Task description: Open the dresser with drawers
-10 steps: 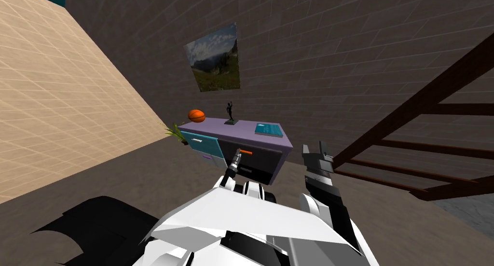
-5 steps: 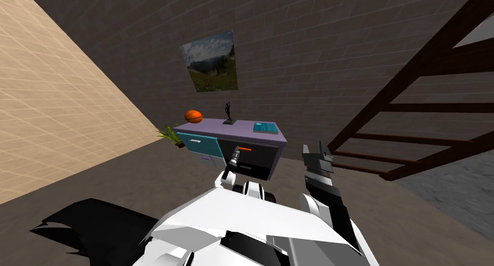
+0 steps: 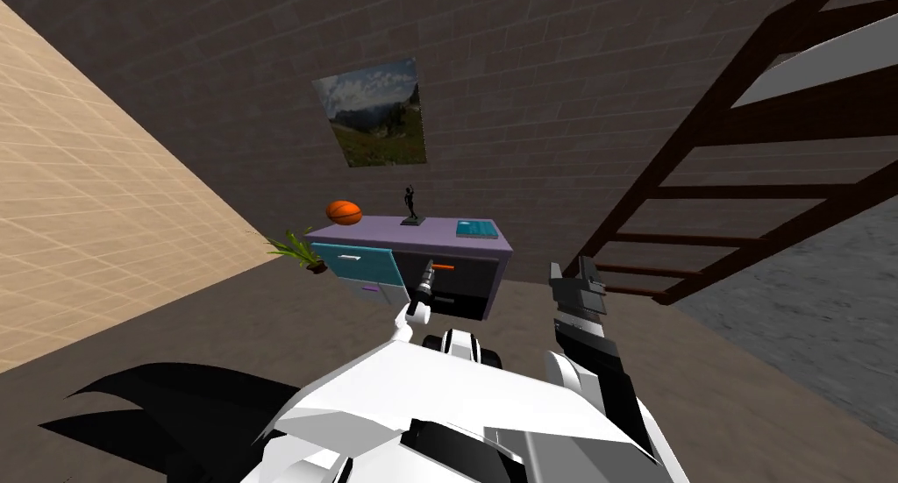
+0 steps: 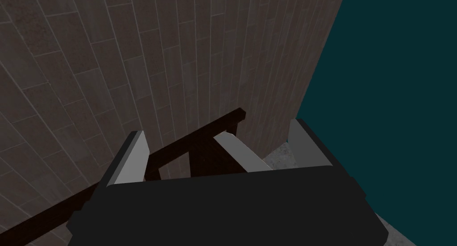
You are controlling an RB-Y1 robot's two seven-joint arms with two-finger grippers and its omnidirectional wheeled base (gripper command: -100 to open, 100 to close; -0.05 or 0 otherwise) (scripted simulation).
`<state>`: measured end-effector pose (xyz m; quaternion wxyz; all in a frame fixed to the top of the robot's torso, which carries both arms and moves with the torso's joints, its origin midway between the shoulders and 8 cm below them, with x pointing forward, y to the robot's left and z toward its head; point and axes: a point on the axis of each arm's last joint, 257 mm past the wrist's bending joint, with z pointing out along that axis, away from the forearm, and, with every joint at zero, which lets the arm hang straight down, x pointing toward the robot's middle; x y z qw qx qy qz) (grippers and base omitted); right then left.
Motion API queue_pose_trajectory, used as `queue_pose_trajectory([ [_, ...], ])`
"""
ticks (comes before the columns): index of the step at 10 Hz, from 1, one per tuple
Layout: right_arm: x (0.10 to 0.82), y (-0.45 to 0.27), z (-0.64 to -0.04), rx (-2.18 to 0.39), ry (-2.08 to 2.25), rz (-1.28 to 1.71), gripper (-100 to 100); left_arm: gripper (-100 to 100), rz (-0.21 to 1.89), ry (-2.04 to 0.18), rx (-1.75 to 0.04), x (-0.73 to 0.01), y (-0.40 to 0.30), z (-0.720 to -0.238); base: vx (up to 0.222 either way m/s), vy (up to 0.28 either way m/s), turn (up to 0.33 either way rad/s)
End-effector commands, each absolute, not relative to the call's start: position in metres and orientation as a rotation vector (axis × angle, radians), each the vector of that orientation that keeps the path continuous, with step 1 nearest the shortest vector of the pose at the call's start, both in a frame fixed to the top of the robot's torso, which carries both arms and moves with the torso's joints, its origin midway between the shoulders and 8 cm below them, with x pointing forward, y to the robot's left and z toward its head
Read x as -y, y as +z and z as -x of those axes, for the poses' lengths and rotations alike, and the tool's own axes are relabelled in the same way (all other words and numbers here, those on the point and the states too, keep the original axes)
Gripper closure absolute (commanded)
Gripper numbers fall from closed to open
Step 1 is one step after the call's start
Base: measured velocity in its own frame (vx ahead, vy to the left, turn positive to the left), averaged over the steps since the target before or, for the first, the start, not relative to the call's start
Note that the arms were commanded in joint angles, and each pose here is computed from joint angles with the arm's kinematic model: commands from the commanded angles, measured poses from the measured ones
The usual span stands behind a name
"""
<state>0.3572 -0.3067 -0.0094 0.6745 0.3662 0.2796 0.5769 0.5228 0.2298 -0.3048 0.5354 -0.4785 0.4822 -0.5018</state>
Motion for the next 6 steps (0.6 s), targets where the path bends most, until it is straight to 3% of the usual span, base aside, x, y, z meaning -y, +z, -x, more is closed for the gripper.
queue_pose_trajectory([
  [1,0.307,-0.009,-0.357,-0.629,1.298,-0.824,0,-100,1.156,-1.176,-1.125,-0.239,-0.302,-0.54,-0.079,0.025,-0.106],
  [6,0.307,-0.009,-0.357,-0.629,1.298,-0.824,0,-100,1.193,-1.147,-1.085,-0.251,-0.298,-0.564,-0.071,0.02,-0.102],
])
